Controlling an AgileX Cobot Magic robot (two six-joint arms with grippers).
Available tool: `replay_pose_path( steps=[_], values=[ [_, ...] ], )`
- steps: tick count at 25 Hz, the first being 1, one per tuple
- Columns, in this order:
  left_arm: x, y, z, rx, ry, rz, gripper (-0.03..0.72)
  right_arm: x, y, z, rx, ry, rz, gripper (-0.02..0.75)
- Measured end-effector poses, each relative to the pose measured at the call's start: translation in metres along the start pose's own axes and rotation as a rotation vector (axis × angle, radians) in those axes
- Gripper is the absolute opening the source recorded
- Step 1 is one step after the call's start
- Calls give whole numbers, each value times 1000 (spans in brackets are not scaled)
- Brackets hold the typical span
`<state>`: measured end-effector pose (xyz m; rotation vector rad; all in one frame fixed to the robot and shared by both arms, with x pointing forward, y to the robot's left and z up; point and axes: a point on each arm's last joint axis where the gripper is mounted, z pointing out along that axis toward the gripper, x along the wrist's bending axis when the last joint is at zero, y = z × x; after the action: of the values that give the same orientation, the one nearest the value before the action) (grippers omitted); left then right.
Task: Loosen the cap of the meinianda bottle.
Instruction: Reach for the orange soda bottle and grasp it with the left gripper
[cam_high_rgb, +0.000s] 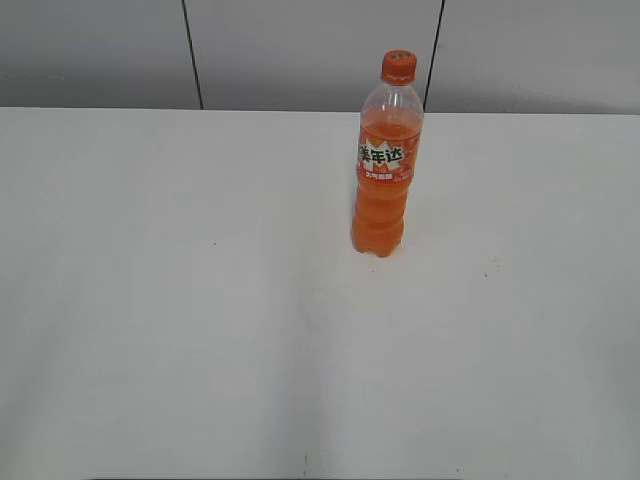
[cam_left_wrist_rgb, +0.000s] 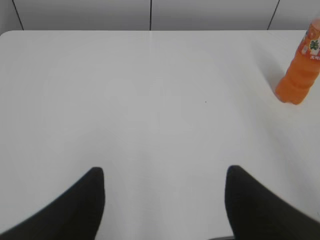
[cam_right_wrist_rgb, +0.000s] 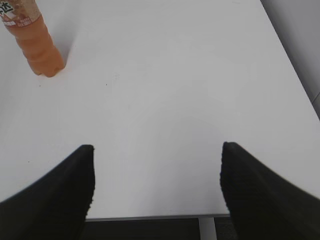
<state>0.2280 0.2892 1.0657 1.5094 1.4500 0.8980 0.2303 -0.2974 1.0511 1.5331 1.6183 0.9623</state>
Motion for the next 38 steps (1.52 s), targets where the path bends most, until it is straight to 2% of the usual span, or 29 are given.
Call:
replay_pose_path(
  steps=[7,14,18,26,28,32,38],
  values=[
    [0,37,-12,-269,23,52,465,0,0,0,0,0,0,586],
    [8,75,29,-270,54,77,465,0,0,0,0,0,0,586],
    [14,98,60,-308,86,110,468,0,0,0,0,0,0,586],
    [29,137,137,-367,143,111,469,0,0,0,0,0,0,586],
    [33,140,164,-348,151,113,469,0,0,0,0,0,0,586],
    [29,141,200,-340,125,134,469,0,0,0,0,0,0,586],
    [23,128,253,-357,97,248,469,0,0,0,0,0,1,586]
  ],
)
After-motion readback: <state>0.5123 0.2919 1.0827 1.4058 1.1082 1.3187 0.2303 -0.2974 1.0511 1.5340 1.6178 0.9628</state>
